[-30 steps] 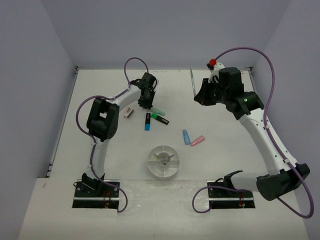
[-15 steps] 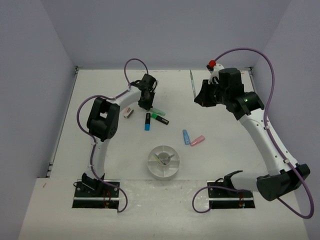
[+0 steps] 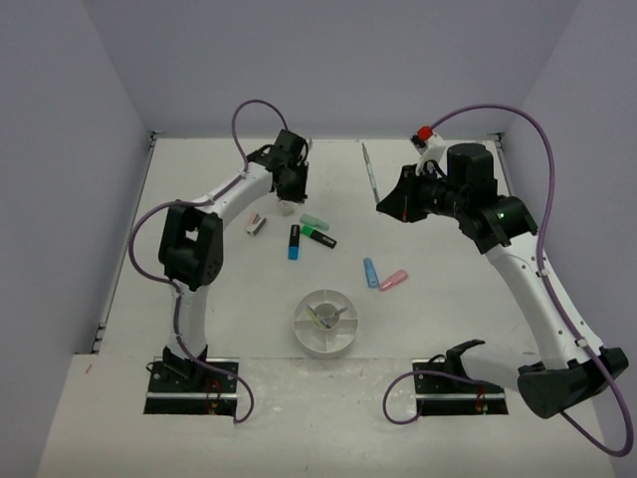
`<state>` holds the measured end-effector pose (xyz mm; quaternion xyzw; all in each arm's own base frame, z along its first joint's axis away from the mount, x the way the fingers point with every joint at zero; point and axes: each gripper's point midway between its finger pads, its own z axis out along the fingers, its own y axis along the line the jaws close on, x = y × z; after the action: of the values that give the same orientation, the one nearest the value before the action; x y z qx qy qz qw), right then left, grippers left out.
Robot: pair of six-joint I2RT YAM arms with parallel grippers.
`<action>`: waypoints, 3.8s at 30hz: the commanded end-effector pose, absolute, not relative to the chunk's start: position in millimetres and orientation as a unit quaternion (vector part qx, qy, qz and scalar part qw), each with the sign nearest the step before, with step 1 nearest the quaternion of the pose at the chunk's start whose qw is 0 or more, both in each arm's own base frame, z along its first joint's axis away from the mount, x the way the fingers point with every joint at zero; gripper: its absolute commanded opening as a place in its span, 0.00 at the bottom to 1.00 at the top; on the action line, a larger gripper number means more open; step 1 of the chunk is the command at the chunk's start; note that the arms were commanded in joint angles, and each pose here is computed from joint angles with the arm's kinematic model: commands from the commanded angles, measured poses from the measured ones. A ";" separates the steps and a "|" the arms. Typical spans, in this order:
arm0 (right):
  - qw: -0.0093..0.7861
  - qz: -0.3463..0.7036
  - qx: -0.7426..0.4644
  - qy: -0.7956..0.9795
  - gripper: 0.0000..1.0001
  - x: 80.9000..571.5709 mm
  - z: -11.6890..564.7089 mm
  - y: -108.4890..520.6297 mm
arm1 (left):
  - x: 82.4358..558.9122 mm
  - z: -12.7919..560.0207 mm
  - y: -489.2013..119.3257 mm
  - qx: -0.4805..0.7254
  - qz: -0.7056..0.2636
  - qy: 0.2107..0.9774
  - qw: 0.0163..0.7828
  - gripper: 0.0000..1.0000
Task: Sort the stationery into containers
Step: Pick up the pen cap from the center of the board, then close the pen cap on the pen.
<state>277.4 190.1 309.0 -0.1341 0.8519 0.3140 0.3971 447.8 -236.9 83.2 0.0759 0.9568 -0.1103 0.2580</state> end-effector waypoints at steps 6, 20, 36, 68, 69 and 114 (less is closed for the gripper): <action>0.388 0.545 -0.218 0.710 0.00 195.0 367.1 247.3 | 366.1 456.2 -289.6 0.111 -0.525 0.636 0.555 0.00; 0.433 0.580 -0.227 0.652 0.00 170.7 408.2 253.2 | 263.2 527.8 -278.9 0.131 -0.733 0.454 0.490 0.00; 0.432 0.580 -0.243 0.647 0.00 167.1 418.4 262.0 | 252.2 518.3 -280.5 0.136 -0.730 0.468 0.480 0.00; 0.424 0.569 -0.272 0.650 0.00 165.1 406.6 263.7 | 259.9 518.7 -287.3 0.121 -0.725 0.466 0.493 0.00; 0.424 0.568 -0.271 0.651 0.00 165.9 406.2 263.7 | 259.6 519.1 -287.4 0.121 -0.725 0.466 0.493 0.00; 0.448 0.556 -0.255 0.652 0.00 171.3 414.9 259.1 | 256.9 509.7 -288.1 0.116 -0.725 0.474 0.485 0.00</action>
<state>176.5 262.3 396.3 -0.2427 0.6738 0.5568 0.4207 264.9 -290.4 504.4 0.1097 0.4871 -0.7258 0.4731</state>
